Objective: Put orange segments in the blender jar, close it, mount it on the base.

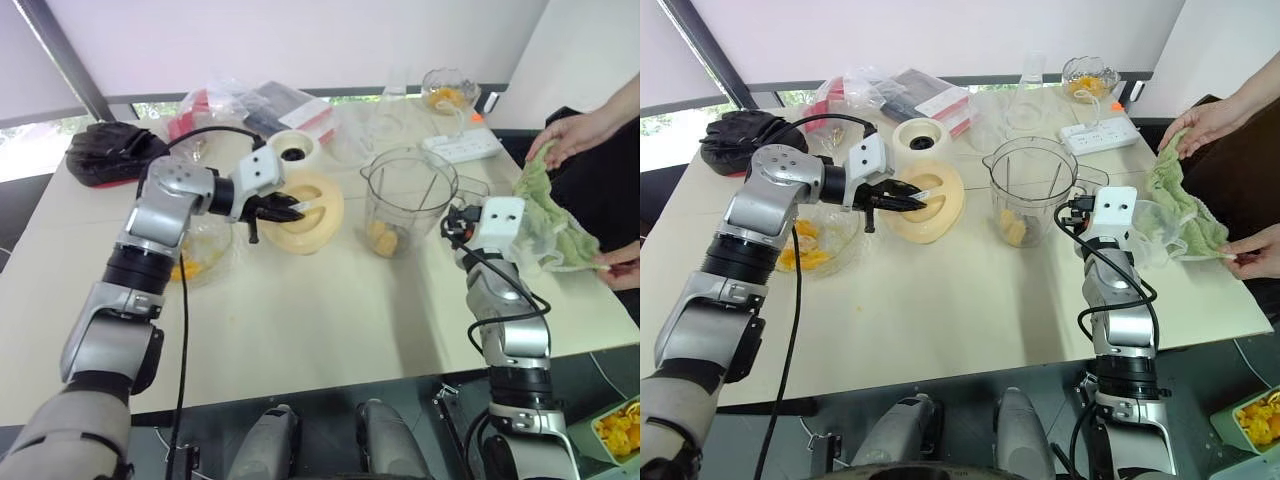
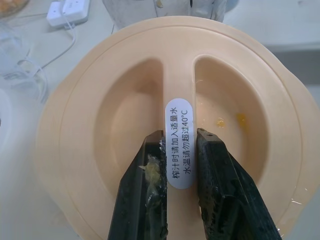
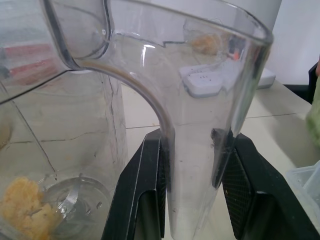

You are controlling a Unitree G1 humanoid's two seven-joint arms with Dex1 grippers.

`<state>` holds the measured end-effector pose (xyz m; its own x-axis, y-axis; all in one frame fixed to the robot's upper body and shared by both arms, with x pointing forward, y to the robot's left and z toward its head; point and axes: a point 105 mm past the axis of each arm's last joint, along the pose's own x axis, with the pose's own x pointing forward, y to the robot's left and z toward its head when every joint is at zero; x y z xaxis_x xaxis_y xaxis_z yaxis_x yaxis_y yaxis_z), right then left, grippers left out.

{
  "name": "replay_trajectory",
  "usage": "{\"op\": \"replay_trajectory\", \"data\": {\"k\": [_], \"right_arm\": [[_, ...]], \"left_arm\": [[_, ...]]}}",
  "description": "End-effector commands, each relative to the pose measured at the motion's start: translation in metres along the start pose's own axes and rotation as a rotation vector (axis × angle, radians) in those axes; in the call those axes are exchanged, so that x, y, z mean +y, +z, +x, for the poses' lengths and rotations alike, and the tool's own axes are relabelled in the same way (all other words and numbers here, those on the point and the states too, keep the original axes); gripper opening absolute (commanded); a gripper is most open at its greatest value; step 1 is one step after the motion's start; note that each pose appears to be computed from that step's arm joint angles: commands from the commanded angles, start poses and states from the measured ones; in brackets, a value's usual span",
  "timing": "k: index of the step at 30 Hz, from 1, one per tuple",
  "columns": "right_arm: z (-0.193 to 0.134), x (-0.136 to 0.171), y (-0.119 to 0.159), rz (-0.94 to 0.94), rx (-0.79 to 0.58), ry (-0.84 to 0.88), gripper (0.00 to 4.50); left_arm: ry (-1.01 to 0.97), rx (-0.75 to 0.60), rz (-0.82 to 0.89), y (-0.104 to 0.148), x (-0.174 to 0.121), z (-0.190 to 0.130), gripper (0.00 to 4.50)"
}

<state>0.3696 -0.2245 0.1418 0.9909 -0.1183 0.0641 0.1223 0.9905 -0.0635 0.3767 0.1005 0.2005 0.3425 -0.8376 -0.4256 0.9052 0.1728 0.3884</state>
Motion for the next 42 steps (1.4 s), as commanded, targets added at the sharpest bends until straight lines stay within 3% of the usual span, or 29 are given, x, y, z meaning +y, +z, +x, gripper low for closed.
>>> {"op": "replay_trajectory", "data": {"k": [1,10,15,29,42], "right_arm": [[-0.001,0.005,0.022,0.023,-0.076,-0.004,0.95],[-0.014,0.05,0.036,0.131,-0.121,0.06,0.95],[-0.017,0.073,0.041,0.16,-0.142,0.101,0.95],[-0.024,0.092,0.029,0.017,-0.068,0.23,0.95],[-0.032,0.097,0.016,-0.091,0.014,0.313,0.95]], "left_arm": [[0.011,-0.06,0.045,0.027,0.014,-0.014,0.24],[-0.032,-0.142,0.071,0.089,0.051,-0.045,0.24],[-0.118,-0.142,0.142,0.128,0.054,-0.032,0.24],[-0.288,-0.079,0.209,0.133,0.03,0.025,0.24],[-0.295,-0.016,0.207,0.117,0.029,0.032,0.24]]}}
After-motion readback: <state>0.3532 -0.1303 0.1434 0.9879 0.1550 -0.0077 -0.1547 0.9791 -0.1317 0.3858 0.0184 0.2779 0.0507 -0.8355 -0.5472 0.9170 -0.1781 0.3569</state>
